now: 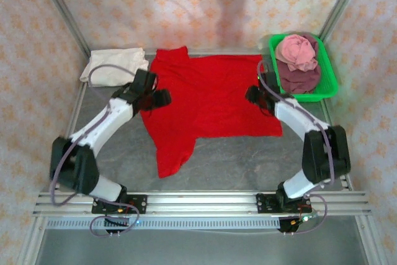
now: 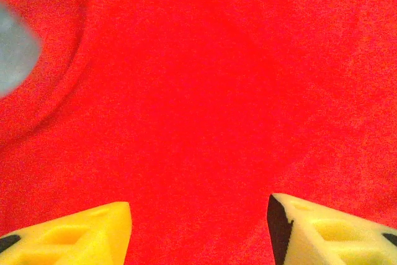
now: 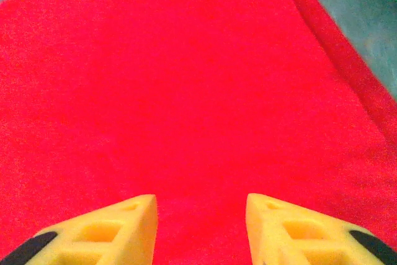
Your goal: Fold and stack the t-shirts
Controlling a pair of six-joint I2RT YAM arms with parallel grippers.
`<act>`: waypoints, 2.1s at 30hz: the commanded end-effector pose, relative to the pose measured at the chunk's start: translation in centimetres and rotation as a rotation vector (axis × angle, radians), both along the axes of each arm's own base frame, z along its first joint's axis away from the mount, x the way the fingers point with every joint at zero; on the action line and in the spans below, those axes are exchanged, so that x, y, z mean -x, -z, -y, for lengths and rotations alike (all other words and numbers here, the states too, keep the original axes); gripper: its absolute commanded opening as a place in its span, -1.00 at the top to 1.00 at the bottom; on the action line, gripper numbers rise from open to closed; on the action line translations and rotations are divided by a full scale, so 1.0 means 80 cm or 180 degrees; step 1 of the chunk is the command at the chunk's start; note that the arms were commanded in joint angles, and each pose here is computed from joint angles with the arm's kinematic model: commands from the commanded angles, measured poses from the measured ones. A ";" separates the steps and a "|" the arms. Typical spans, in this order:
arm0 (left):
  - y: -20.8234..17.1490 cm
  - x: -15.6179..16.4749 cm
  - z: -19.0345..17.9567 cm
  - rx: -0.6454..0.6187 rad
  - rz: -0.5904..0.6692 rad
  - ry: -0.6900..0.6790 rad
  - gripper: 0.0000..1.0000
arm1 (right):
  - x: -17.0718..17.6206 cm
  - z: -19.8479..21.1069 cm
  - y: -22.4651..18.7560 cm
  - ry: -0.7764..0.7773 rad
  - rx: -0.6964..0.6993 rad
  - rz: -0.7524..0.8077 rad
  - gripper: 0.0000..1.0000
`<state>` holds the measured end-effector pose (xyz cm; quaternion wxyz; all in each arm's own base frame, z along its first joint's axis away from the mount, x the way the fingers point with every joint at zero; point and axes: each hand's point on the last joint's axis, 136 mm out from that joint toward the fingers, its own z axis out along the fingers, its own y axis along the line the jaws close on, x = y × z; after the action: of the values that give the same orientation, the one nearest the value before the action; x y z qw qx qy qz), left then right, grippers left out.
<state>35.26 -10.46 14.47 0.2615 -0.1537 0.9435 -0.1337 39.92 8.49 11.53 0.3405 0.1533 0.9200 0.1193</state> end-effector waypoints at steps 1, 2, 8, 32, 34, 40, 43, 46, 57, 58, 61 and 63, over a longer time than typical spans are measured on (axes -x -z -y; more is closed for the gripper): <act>0.068 0.100 -0.030 -0.0278 -0.0857 -0.0145 -0.23 | 0.015 -0.014 0.001 -0.0325 0.0049 0.0397 -0.01; 0.075 0.126 -0.033 -0.0283 -0.0997 -0.0164 -0.23 | 0.020 -0.018 0.000 -0.0379 0.0046 0.0490 -0.08; 0.092 0.216 -0.008 0.0001 -0.1387 -0.0135 -0.19 | 0.010 -0.030 -0.016 -0.0365 0.0142 0.0784 -0.13; 0.156 0.282 0.043 -0.0027 -0.1887 0.0054 0.06 | -0.005 -0.038 0.000 -0.0390 0.0369 0.0726 -0.13; 0.161 0.285 0.044 -0.0027 -0.1893 0.0054 0.05 | -0.006 -0.039 0.003 -0.0396 0.0364 0.0699 -0.13; 0.174 0.283 0.038 -0.0117 -0.1864 0.0032 0.22 | -0.006 -0.041 0.007 -0.0397 0.0333 0.0674 -0.13; 0.173 0.278 0.031 -0.0231 -0.1801 0.0027 0.30 | -0.002 -0.039 0.004 -0.0389 0.0333 0.0679 -0.13; 0.161 0.265 0.026 -0.0359 -0.1655 0.0034 0.48 | 0.005 -0.033 0.004 -0.0359 0.0369 0.0670 -0.13; 0.114 0.227 0.005 -0.0639 -0.1165 -0.0062 1.00 | 0.048 0.007 0.000 -0.0112 0.0638 0.0557 -0.20; 0.111 0.226 0.003 -0.0620 -0.1118 -0.0087 1.00 | 0.052 0.013 -0.002 -0.0067 0.0663 0.0548 -0.25; 0.107 0.225 -0.002 -0.0554 -0.1063 -0.0157 1.00 | 0.061 0.024 -0.006 0.0018 0.0654 0.0525 -0.25; 0.102 0.221 -0.004 -0.0505 -0.1006 -0.0169 1.00 | 0.068 0.040 -0.004 0.0246 0.0574 0.0438 -0.34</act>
<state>17.39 -11.71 5.77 0.1056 -0.1715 0.9782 -0.0504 35.80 7.67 12.48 0.4349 0.1033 0.8923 0.0629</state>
